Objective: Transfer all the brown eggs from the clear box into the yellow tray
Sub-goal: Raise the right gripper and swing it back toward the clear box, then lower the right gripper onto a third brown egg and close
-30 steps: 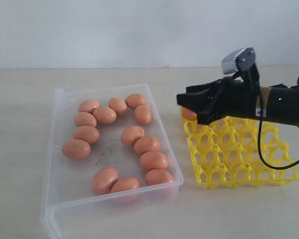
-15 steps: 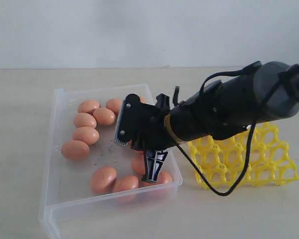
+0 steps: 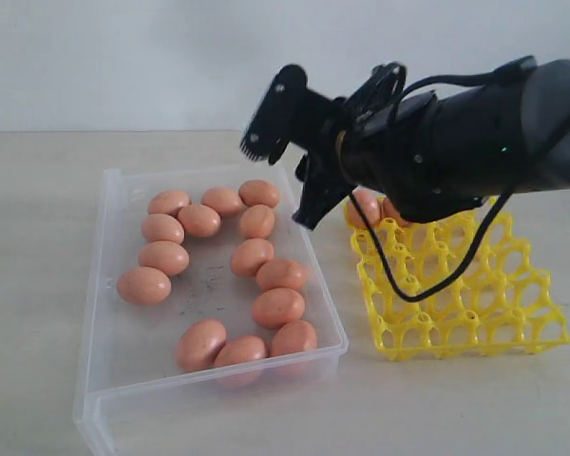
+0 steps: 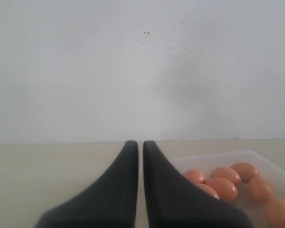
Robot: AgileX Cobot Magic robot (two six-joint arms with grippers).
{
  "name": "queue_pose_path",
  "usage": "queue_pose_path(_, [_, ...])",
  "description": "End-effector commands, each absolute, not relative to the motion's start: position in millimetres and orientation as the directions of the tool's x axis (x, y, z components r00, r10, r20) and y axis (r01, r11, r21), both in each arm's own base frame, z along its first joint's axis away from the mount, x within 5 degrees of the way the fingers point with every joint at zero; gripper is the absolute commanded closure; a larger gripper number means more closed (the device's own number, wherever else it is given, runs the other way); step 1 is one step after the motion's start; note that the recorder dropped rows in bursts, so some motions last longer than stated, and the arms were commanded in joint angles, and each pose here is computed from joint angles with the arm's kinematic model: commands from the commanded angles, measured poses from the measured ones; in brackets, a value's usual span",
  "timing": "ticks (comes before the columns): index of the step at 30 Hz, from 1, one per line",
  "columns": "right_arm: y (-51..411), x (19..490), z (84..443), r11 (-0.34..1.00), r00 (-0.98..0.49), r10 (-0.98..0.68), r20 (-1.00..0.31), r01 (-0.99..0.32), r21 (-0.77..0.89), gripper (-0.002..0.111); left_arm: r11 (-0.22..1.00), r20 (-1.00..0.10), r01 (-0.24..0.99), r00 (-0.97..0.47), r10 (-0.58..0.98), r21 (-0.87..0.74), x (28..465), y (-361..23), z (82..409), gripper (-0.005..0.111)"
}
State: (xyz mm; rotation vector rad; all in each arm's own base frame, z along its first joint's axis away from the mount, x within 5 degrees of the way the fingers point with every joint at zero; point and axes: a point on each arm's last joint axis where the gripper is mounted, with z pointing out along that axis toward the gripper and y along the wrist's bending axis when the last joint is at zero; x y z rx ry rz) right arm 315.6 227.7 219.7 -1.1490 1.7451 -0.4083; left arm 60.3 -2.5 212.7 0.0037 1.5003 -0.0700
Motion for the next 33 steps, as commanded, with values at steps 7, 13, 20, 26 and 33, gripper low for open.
queue_pose_path(7, [195.0,313.3,264.7,0.725,-0.231,-0.659,-0.716,-0.451,-0.521,0.102,0.998,-0.996,0.047,0.082,-0.045,-0.041,60.5,-2.2,214.6,0.103])
queue_pose_path(13, [195.0,309.7,252.6,0.661,-0.261,-0.692,-0.673,-0.602,-0.447,0.108,0.998,-0.996,0.047,0.082,-0.045,-0.041,60.5,-2.2,214.6,0.103])
queue_pose_path(20, [201.7,261.3,222.7,0.168,-0.087,-0.956,-0.281,-0.946,-0.278,0.108,0.998,-0.996,0.047,0.082,-0.045,-0.041,60.5,-2.2,214.6,0.103])
queue_pose_path(26, [204.3,258.6,222.4,0.05,0.029,-0.964,-0.265,-0.957,-0.285,0.108,0.998,-0.996,0.047,0.082,-0.045,-0.041,60.5,-2.2,214.6,0.103])
queue_pose_path(33, [219.3,264.8,223.3,0.077,0.066,-0.911,-0.408,-0.943,-0.325,0.076,0.998,-0.996,0.047,0.082,-0.045,-0.041,60.5,-2.2,214.6,0.103])
